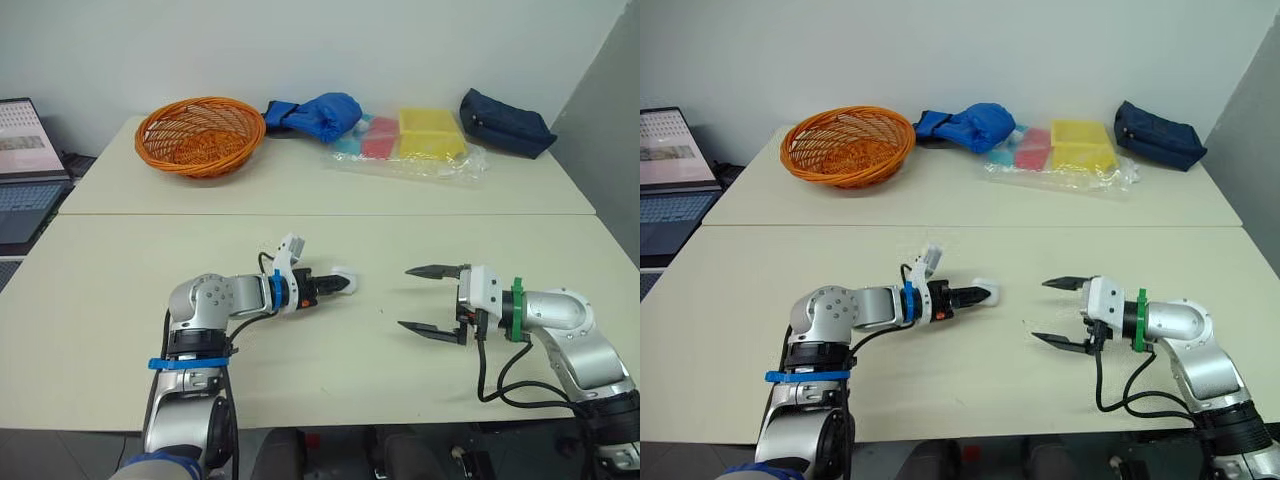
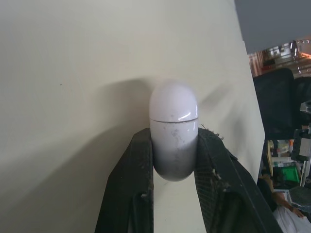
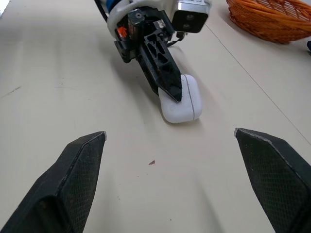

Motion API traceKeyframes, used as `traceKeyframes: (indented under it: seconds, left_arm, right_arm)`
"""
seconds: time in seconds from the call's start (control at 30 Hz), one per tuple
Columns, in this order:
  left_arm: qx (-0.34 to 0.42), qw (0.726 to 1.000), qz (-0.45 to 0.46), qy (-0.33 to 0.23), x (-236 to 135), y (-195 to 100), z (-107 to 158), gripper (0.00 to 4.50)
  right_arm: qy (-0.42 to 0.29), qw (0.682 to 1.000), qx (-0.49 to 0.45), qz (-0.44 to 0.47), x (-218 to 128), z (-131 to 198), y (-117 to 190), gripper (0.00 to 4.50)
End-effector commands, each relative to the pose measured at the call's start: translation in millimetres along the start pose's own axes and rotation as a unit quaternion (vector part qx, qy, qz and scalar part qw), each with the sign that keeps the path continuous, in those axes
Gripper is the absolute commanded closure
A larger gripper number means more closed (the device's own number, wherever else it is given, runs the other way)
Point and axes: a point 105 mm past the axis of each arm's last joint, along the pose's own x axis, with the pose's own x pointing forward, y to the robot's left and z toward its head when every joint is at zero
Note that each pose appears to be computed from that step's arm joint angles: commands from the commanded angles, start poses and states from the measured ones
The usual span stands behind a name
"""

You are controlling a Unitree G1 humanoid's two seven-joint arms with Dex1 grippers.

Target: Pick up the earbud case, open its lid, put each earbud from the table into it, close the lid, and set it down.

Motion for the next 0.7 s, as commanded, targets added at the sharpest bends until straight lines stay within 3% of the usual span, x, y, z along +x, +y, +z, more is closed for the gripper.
traceKeyframes:
  seconds: [0.03,0.1,0.43,0.6,0.7]
  left_arm:
    - [-0.01,1.0,0.023,-0.004,-0.3,8.8,-4.0,3.75]
    - [-0.03,0.999,0.012,-0.02,-3.8,7.4,-0.8,3.02]
    - [0.033,0.995,0.064,-0.066,-45.0,19.1,11.0,0.04]
    - [0.243,0.96,0.088,-0.106,-99.8,33.6,27.6,0.04]
    - [0.378,0.911,0.113,-0.121,-121.6,37.3,42.5,0.04]
  right_arm:
    - [-0.02,0.999,-0.03,-0.018,0.1,15.5,-10.5,0.06]
    - [-0.015,0.999,-0.028,-0.022,-2.6,11.7,-12.3,0.0]
    - [-0.015,0.999,-0.027,-0.031,-1.1,6.2,-19.3,0.0]
    - [0.004,0.999,-0.028,-0.037,-15.7,-2.2,-26.1,0.0]
    - [0.017,0.999,-0.017,-0.047,-28.5,-8.3,-32.8,0.0]
